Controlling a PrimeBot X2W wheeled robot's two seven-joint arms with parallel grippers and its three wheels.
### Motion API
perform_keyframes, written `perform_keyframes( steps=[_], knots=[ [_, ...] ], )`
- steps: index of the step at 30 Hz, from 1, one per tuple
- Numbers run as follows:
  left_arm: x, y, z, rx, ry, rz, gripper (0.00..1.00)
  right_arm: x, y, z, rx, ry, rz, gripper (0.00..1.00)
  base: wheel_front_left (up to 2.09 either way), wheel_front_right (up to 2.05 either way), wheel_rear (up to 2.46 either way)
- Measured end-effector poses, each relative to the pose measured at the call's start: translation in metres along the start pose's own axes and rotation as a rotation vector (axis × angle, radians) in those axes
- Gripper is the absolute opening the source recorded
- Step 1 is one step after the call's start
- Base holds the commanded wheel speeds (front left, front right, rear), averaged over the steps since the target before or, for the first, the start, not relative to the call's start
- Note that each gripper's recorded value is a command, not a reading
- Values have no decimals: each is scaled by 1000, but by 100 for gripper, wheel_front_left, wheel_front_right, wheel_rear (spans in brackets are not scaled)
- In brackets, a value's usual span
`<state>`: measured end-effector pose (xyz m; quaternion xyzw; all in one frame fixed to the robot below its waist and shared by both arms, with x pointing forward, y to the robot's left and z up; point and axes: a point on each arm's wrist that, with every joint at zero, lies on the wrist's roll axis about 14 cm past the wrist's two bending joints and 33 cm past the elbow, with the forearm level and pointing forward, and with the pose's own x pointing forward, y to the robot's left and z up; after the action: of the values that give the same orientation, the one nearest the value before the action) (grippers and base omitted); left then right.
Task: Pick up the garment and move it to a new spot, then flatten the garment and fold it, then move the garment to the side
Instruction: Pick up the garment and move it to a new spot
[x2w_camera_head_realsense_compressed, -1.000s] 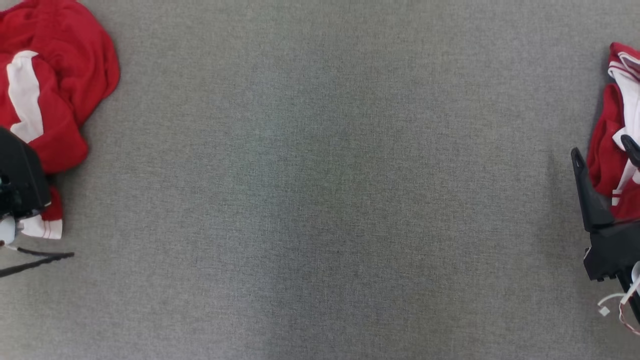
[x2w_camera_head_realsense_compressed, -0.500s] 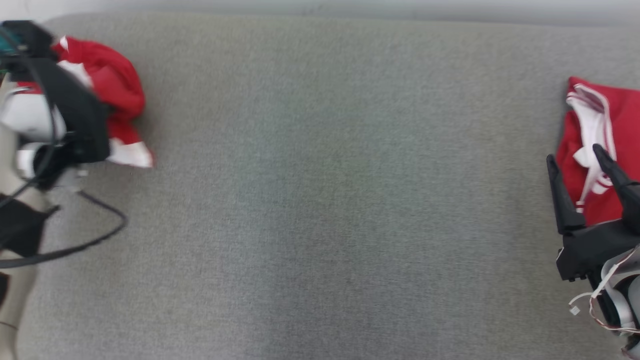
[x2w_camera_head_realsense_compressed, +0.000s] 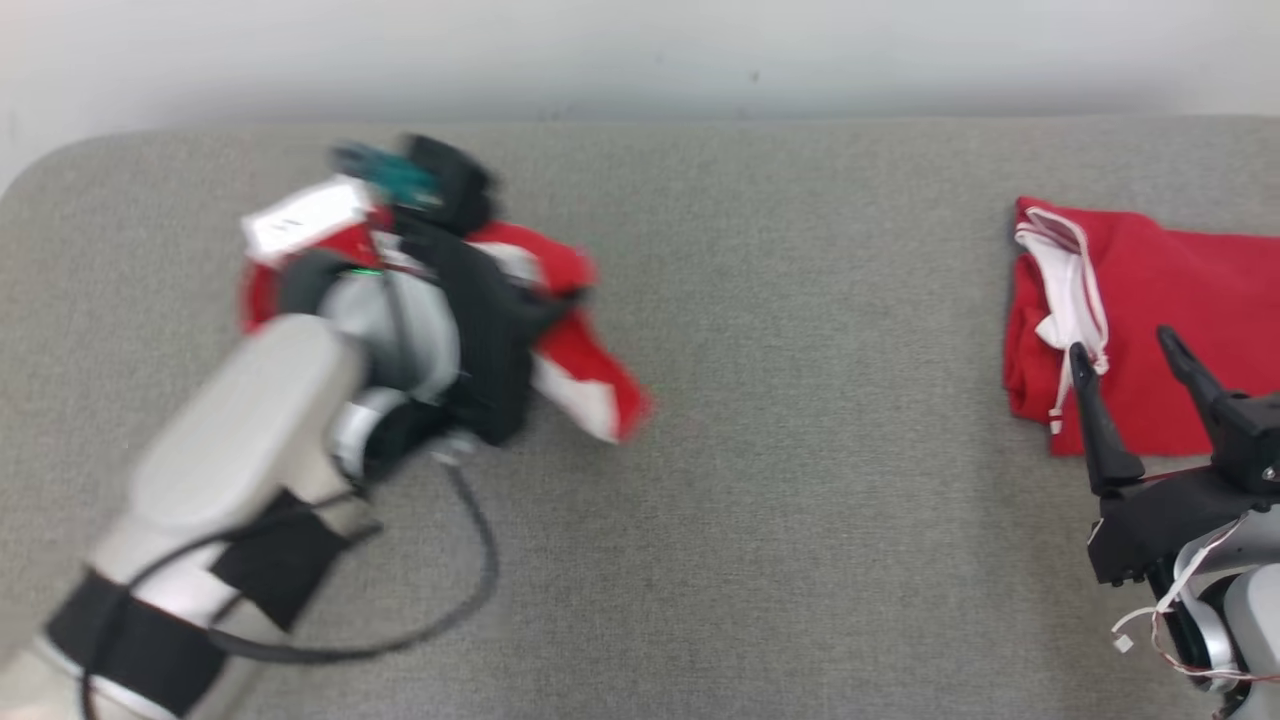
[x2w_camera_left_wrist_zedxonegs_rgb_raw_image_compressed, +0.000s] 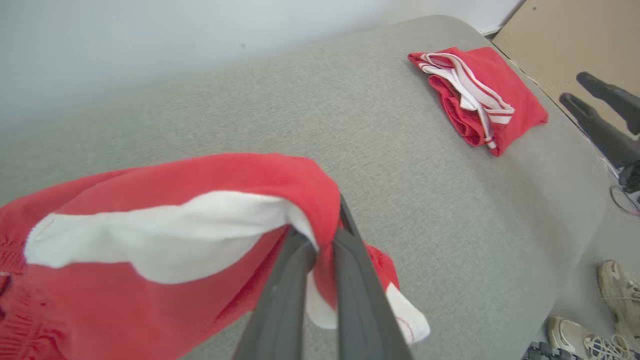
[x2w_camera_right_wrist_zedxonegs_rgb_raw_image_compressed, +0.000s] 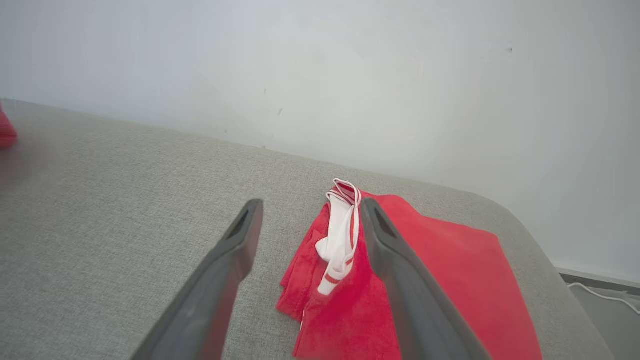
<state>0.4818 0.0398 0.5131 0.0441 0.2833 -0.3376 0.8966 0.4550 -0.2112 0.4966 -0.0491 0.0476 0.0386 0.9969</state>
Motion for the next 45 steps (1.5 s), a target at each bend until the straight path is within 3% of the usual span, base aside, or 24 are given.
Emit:
perform_keyframes(
  steps=[5,11,17,24,28,31,38,39,40,41,45],
  knots=[
    [4,-64,19,30,-64,-163,0,-10,-3,2,6,-11,-14,100,0,0,0],
    [6,-116,25,23,-113,-283,0,-13,-4,5,9,-22,-21,100,0,0,0],
    [12,-163,-14,-73,-66,-387,0,-16,-1,7,20,-32,-14,100,0,0,0],
    [22,-151,-46,-62,-1,-329,0,-22,-2,6,25,-32,-14,100,0,0,0],
    [25,-163,-73,-159,24,-347,0,-22,-1,5,29,-36,-15,100,0,0,0],
    [23,-174,-90,-144,66,-364,0,-21,-2,3,29,-30,-17,100,0,0,0],
    [21,-165,-99,-118,73,-325,0,-18,6,7,30,-43,4,100,0,0,0],
    [21,-163,-98,-107,69,-315,36,-17,7,6,30,-41,5,100,0,0,0],
    [20,-160,-96,-103,60,-306,96,-17,8,6,30,-41,6,100,0,0,0],
    [20,-160,-96,-103,60,-306,100,-17,8,6,30,-41,6,100,0,0,0],
    [15,-152,-90,-107,16,-273,100,-17,12,7,39,-44,18,100,0,0,0]
  ],
)
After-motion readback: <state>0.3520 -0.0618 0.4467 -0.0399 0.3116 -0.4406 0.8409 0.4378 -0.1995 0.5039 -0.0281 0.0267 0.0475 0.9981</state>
